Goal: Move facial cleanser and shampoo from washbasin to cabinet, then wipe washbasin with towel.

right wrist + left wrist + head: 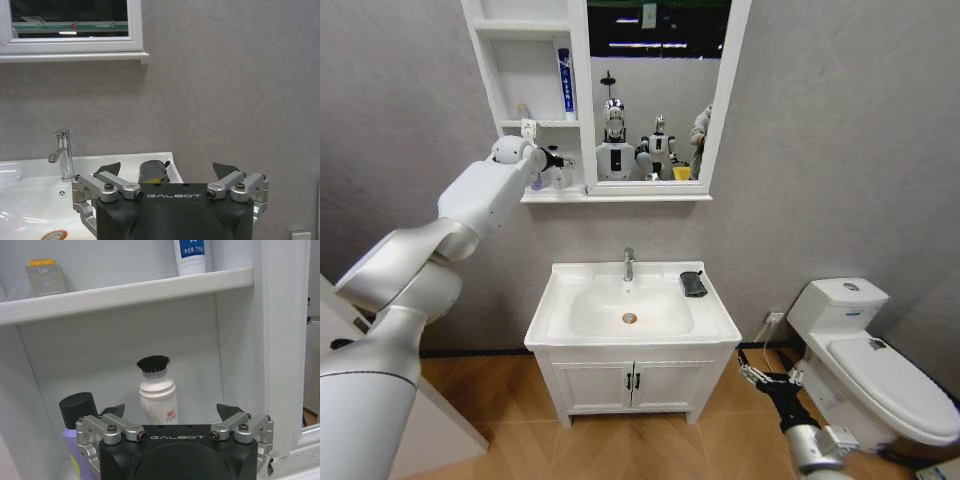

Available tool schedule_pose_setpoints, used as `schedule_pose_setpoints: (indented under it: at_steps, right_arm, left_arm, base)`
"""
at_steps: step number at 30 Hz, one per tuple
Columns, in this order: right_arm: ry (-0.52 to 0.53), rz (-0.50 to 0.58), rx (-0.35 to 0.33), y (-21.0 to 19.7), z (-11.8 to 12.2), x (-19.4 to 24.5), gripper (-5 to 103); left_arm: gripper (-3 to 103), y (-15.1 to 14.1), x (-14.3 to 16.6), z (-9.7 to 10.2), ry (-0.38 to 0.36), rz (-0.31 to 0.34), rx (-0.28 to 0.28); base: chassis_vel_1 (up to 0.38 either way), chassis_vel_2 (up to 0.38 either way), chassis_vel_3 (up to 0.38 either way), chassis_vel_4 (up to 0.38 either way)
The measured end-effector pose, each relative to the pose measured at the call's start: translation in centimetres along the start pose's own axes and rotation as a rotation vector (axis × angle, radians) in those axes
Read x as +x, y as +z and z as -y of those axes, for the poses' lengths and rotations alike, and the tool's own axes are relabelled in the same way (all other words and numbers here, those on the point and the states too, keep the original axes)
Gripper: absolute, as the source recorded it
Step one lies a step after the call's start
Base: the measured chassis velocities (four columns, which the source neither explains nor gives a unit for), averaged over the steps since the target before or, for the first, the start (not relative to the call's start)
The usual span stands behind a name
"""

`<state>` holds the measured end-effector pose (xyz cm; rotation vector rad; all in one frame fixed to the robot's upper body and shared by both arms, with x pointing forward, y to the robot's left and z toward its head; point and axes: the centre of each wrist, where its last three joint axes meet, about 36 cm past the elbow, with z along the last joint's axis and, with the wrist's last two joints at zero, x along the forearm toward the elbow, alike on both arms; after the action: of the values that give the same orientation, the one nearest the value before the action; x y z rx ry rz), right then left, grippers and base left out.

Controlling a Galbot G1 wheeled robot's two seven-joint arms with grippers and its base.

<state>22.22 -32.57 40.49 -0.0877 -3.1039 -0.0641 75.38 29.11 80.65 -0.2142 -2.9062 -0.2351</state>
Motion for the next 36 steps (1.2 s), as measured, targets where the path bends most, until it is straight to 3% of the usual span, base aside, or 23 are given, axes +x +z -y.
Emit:
schedule_pose_setpoints:
  at_steps: [6, 10, 12, 14, 16, 18, 19, 21, 22, 25, 26, 28, 30, 36]
  right_arm:
    - [0.015, 0.006, -0.010, -0.3, 0.0, -0.6, 100]
    - [0.015, 0.006, -0.019, -0.7, -0.1, -1.0, 100]
    - [0.013, 0.007, -0.018, -0.7, -0.1, -1.0, 100]
    - [0.002, 0.011, -0.003, -0.8, -0.1, -1.2, 100]
    - [-0.001, 0.012, -0.001, -0.9, -0.1, -1.2, 100]
    - [-0.010, 0.016, 0.001, -1.1, -0.2, -1.4, 100]
    - [-0.010, 0.016, 0.001, -1.1, -0.2, -1.4, 100]
    - [-0.010, 0.025, 0.003, -1.5, -0.4, -1.8, 100]
    - [-0.010, 0.025, 0.003, -1.5, -0.4, -1.8, 100]
    - [-0.005, 0.048, 0.014, -2.0, -0.2, -2.5, 100]
    - [-0.005, 0.048, 0.014, -2.0, -0.2, -2.5, 100]
    - [0.022, 0.058, 0.016, -2.2, 0.0, -1.9, 100]
    - [0.045, 0.063, 0.019, -2.3, 0.0, -1.3, 100]
    - [0.081, 0.091, 0.062, -2.1, -0.5, -0.9, 100]
  left_arm:
    - [100, 0.4, 2.4, 0.7, 0.028, 0.004, -0.012]
    - [100, 2.3, 7.2, 0.1, 0.032, 0.034, -0.026]
    - [100, 2.8, 8.2, -0.3, 0.024, 0.038, -0.037]
    - [100, 5.5, 12.4, -1.1, 0.021, 0.051, -0.079]
    - [100, 6.4, 13.6, -1.3, 0.020, 0.051, -0.082]
    - [100, 8.7, 16.8, -1.9, 0.017, 0.057, -0.066]
    - [100, 8.7, 16.8, -1.9, 0.017, 0.057, -0.066]
    - [100, 11.9, 21.7, -2.4, 0.016, 0.072, -0.030]
    - [100, 11.9, 21.7, -2.4, 0.016, 0.072, -0.030]
    - [100, 16.5, 26.0, -1.8, 0.012, 0.038, -0.074]
    - [100, 16.5, 26.0, -1.8, 0.012, 0.038, -0.074]
    - [100, 20.1, 26.2, -0.7, 0.026, -0.026, -0.063]
    - [100, 21.3, 26.2, 0.2, 0.035, -0.043, -0.039]
    - [100, 22.9, 28.2, 1.6, 0.005, 0.046, 0.039]
  base:
    - [0.000, 0.000, 0.000, 0.000]
    - [0.000, 0.000, 0.000, 0.000]
    - [0.000, 0.000, 0.000, 0.000]
    - [0.000, 0.000, 0.000, 0.000]
    - [0.000, 0.000, 0.000, 0.000]
    - [0.000, 0.000, 0.000, 0.000]
    - [0.000, 0.000, 0.000, 0.000]
    - [0.000, 0.000, 0.000, 0.000]
    - [0.000, 0.000, 0.000, 0.000]
    - [0.000, 0.000, 0.000, 0.000]
    - [0.000, 0.000, 0.000, 0.000]
    - [0.000, 0.000, 0.000, 0.000]
    - [0.000, 0.000, 0.000, 0.000]
    - [-0.008, -0.002, -0.017, -0.026]
